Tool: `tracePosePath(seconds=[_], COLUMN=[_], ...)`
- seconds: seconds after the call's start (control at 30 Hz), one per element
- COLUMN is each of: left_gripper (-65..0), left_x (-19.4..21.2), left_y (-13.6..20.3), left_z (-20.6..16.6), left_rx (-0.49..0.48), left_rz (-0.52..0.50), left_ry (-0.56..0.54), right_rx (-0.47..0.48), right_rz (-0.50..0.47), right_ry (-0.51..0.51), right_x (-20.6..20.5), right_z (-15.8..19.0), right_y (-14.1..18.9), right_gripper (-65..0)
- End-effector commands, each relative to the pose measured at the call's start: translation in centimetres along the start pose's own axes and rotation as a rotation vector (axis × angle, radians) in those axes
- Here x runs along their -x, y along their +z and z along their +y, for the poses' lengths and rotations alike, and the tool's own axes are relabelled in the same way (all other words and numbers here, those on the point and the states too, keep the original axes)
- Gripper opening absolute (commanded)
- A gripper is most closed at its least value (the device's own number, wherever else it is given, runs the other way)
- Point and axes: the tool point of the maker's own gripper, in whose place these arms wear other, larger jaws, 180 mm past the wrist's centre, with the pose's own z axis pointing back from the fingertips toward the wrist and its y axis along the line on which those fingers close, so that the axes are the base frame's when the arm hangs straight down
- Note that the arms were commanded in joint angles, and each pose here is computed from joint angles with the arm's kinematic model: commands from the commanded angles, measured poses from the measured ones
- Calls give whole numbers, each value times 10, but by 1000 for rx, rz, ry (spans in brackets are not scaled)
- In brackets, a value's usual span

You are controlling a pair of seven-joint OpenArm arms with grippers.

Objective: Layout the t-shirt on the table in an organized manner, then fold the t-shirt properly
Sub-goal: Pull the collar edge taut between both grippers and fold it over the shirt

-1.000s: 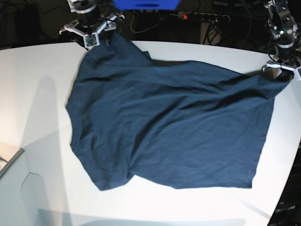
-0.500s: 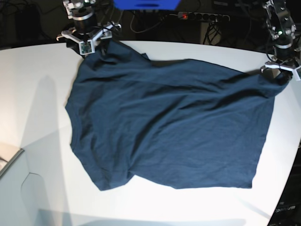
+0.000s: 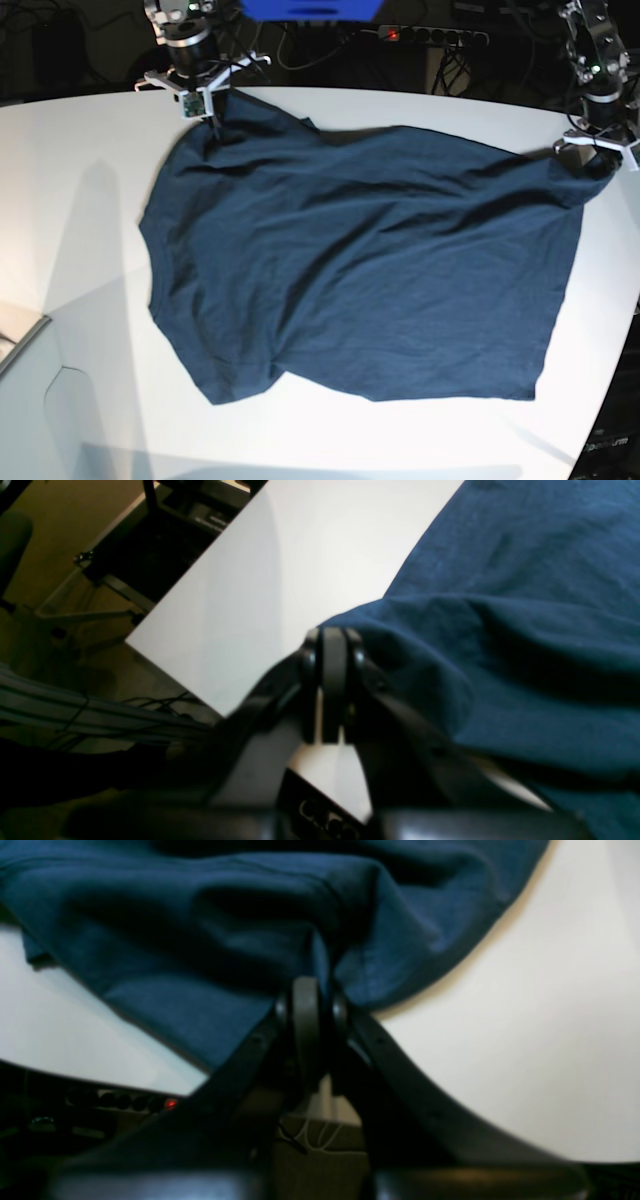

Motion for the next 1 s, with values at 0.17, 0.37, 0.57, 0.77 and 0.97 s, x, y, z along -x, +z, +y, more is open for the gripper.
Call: tracePosePath(seconds=[0.17, 0.37, 0.57, 0.77, 0.97], left_gripper=[-648, -648, -648, -648, -648], left_x=[-13, -29, -29, -28, -34], left_y=[2, 14, 18, 20, 19], left_z=[6, 0, 2, 13, 22], left_rx=[-9, 4, 2, -21, -43], left_rz=[-46, -91, -92, -90, -103], left_ry=[-15, -15, -18, -23, -23], right_rx=[60, 95, 115, 133, 142], right_rz=[31, -60, -119, -173, -205], right_ry=[53, 77, 89, 106, 110], right_x=[-10, -47, -71, -93, -105], right_z=[-21, -31, -37, -42, -45], right_y=[24, 45, 55, 69, 71], right_gripper=[-650, -650, -650, -650, -650])
